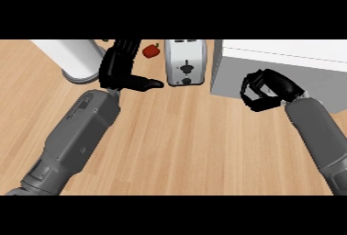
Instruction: Pick up the cup, place it into the drawer and close the drawer
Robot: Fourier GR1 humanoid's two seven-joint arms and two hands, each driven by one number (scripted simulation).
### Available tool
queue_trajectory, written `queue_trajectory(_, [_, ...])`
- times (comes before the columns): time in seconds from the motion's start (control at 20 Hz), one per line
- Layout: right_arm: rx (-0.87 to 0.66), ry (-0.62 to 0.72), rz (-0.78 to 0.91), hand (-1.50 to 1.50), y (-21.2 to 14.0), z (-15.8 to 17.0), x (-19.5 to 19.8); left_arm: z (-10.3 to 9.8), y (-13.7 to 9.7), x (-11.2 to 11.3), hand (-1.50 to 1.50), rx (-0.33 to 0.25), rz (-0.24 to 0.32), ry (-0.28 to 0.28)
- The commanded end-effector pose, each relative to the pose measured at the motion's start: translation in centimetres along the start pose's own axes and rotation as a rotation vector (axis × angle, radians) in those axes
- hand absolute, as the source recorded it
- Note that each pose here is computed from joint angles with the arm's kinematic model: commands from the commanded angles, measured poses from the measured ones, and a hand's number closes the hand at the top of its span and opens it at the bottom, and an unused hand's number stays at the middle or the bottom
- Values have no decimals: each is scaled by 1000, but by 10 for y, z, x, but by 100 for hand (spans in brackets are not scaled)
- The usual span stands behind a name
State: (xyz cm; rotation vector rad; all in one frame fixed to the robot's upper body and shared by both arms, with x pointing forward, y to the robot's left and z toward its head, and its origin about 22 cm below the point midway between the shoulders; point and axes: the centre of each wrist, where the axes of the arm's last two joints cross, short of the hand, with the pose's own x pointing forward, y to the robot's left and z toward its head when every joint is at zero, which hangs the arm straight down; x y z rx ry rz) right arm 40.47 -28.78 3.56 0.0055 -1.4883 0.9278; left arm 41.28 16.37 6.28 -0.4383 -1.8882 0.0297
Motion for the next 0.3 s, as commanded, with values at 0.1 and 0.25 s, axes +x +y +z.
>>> queue_trajectory(0.1, [-261, -5, 119, 150, -82, 3, 54, 2, 2, 2, -150, -23, 15, -5])
queue_trajectory(0.25, [-262, -12, 103, 150, -90, 10, 55, 6, 6, 0, -150, -18, 5, 4])
